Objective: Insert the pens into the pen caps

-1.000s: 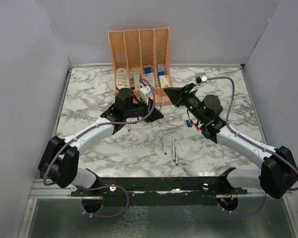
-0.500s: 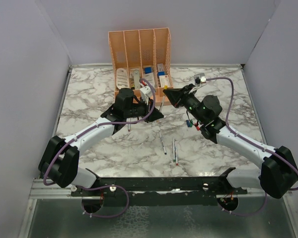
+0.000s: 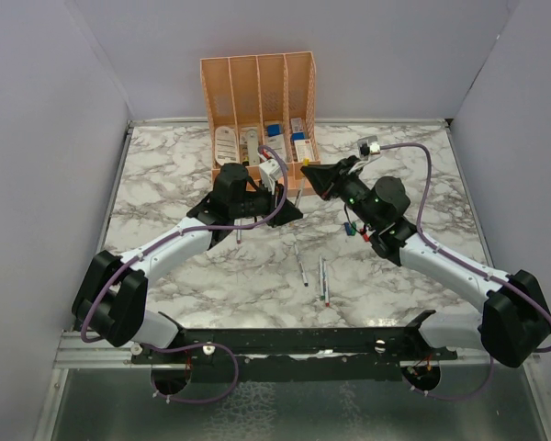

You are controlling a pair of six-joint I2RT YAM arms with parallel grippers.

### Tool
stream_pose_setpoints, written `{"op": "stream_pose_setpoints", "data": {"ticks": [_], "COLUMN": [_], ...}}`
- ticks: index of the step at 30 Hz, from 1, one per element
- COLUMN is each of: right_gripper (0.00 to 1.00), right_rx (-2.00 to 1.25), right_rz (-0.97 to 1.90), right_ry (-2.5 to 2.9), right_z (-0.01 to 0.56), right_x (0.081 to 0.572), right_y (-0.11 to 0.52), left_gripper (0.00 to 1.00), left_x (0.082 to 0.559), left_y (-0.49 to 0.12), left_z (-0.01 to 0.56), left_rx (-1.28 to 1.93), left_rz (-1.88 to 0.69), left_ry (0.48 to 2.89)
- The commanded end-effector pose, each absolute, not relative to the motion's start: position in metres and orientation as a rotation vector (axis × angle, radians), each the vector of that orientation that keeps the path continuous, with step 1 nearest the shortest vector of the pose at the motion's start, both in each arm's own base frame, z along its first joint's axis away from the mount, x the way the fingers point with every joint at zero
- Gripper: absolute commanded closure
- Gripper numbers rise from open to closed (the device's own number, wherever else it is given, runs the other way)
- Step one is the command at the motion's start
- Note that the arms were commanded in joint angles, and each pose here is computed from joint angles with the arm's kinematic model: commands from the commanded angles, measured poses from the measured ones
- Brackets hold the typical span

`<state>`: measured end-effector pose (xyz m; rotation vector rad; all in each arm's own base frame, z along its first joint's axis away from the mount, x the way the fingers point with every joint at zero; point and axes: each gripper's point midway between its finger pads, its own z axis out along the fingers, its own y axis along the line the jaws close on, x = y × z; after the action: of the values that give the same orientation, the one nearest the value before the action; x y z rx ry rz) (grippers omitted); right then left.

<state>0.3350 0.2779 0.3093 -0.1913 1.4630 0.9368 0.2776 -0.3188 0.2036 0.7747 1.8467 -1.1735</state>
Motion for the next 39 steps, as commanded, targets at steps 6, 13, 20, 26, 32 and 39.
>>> {"op": "stream_pose_setpoints", "data": {"ticks": [6,13,20,26,32,39], "right_gripper": [0.99,0.99,0.99,0.99,0.99,0.99], "right_rx": [-0.194,-0.182,-0.177,-0.192,-0.219,-0.259], "right_rz": [0.897,0.874,0.884,0.912,0.949,0.974], "right_ry": [1.488,1.491,1.502,1.533,1.586,1.690], "right_z": [0.298,0.297,0.293,0.286,0.273,0.248], "right_x": [0.335,0.335,0.336,0.334,0.332,0.332], "right_y": [0.275,0.270,0.272,0.278,0.287,0.301], "left_gripper": [1.00,1.00,1.00,1.00,1.00,1.00], "left_x": [0.285,0.284,0.284,0.290,0.302,0.313], "left_y": [-0.322,-0.321,-0.320,-0.318,-0.317,-0.320], "left_z": [0.219,0.221,0.221,0.230,0.248,0.272], "left_rx": [0.772,0.772,0.770,0.744,0.719,0.721], "left_rz": [-1.155,-1.155,-1.148,-1.131,-1.103,-1.087], "left_ry": [1.785,1.782,1.778,1.749,1.695,1.628]}}
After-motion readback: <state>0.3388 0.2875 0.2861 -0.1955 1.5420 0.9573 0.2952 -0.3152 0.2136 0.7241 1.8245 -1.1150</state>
